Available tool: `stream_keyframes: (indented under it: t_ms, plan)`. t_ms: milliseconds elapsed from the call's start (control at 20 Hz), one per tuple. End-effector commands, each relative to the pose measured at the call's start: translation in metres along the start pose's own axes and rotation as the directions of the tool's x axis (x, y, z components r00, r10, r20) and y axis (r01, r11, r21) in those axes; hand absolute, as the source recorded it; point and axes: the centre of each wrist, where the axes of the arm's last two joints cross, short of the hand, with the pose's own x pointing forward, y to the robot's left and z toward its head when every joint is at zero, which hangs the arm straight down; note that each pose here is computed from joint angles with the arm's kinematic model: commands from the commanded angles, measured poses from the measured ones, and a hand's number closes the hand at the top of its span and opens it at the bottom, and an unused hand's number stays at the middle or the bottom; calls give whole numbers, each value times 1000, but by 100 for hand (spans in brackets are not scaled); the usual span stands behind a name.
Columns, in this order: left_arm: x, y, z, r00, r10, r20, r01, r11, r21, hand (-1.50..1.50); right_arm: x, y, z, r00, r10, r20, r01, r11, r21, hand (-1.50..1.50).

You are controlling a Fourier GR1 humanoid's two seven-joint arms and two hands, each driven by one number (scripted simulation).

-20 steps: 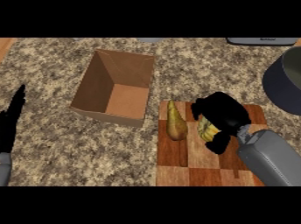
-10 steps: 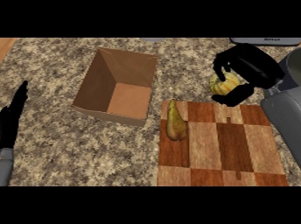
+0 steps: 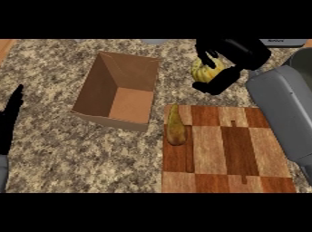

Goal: Pick the squash from the cutting board and place it in the cardboard box

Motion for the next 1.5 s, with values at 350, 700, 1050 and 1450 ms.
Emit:
stream_keyframes:
  t_ms: [350,700,1050,1450]
  plan:
    - [-17,-13,10,1000,2,2,-2,1000,-7,0,64,19,-98,964,-265,6,265,964,-7,150]
    - [-2,-6,3,1000,7,4,-7,1000,-6,0,96,33,-137,932,-350,-89,356,932,67,150]
    - [25,-23,-17,999,7,32,-5,999,-47,0,98,47,-158,936,-315,-156,325,945,43,150]
    - [25,-23,-22,998,13,54,-10,998,-64,0,82,86,-140,897,-302,-322,337,940,57,-150]
